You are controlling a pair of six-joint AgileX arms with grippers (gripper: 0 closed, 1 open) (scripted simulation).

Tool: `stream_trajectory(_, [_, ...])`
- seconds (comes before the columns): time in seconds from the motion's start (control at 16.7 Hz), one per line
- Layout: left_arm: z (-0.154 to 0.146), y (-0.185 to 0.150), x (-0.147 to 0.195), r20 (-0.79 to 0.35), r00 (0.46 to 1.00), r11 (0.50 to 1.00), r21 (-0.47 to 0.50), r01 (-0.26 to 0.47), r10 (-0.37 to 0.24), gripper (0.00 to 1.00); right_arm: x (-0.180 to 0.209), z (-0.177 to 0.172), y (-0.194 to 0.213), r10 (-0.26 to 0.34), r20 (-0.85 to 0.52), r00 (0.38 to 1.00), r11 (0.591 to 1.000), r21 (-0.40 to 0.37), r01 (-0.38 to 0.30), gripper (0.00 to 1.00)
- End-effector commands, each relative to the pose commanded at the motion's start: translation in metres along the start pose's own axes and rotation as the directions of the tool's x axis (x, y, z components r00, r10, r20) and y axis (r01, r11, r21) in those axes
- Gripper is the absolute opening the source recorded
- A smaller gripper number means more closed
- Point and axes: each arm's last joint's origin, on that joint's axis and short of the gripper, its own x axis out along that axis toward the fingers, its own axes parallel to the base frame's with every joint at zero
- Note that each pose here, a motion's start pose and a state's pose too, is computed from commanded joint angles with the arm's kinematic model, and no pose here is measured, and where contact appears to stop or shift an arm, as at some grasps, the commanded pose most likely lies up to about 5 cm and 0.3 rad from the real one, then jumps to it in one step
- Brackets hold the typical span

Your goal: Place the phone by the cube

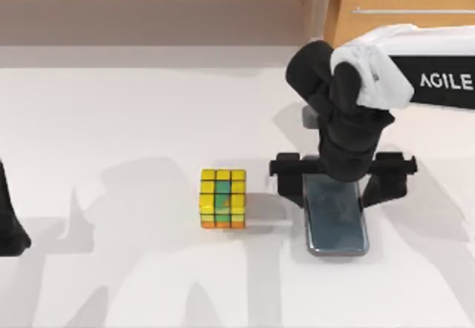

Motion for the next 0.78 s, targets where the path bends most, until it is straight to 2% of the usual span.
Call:
stream_trajectory(0.48, [0.0,0.0,0.0,0.0,1.0,1.0,0.0,0.0,0.0,1.0,0.0,0.0,0.0,0.0,0.0,1.0,1.0,0.0,0.0,0.98])
stream_trajectory(0.78, [0.0,0.0,0.0,0.0,1.0,1.0,0.0,0.0,0.0,1.0,0.0,0.0,0.0,0.0,0.0,1.0,1.0,0.0,0.0,1.0])
